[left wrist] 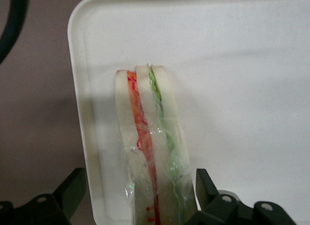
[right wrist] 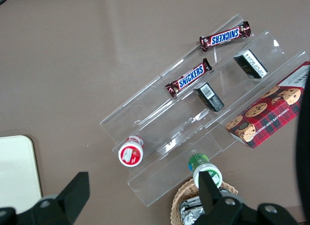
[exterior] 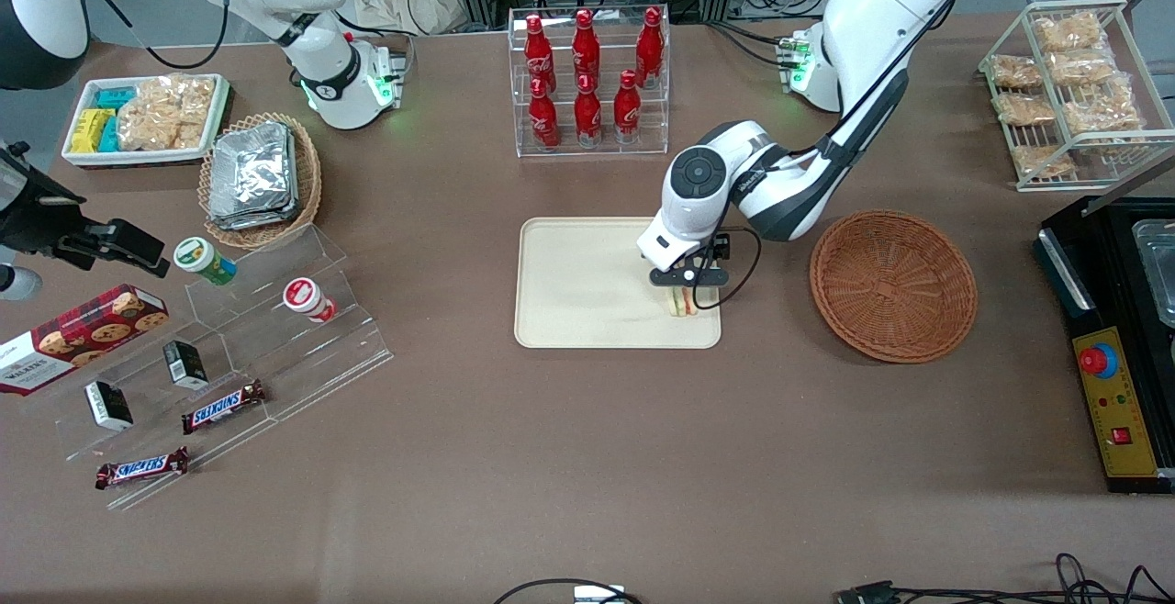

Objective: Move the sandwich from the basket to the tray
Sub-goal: 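Open the left gripper to release the sandwich and raise it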

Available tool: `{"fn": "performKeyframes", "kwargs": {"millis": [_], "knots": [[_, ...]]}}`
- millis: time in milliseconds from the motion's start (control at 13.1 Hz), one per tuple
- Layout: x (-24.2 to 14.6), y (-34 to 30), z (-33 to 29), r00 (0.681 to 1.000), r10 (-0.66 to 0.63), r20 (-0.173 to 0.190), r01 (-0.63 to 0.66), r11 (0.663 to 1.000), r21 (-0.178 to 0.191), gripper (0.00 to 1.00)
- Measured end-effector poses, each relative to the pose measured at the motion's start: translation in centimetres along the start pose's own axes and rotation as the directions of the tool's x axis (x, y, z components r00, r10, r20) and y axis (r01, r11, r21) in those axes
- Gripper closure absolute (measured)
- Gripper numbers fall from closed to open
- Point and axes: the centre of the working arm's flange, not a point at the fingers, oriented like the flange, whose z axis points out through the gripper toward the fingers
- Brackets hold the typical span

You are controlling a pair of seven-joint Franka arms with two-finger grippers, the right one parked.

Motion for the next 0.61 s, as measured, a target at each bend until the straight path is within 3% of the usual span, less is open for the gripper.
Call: {"fn": "performKeyframes", "kwargs": {"millis": [229, 382, 458, 611], "knots": [[2.3, 0.4, -3.7, 0.999, -0.048, -0.009, 0.048, 0.999, -0.007, 0.0], [3.8, 0.2, -8.5, 0.993, -0.113, 0.02, 0.113, 0.994, -0.01, 0.0], [4.1, -0.1, -11.5, 0.991, -0.133, 0.027, 0.133, 0.991, -0.005, 0.0], [3.8, -2.3, -17.7, 0.99, -0.141, 0.006, 0.14, 0.99, 0.028, 0.0]]}}
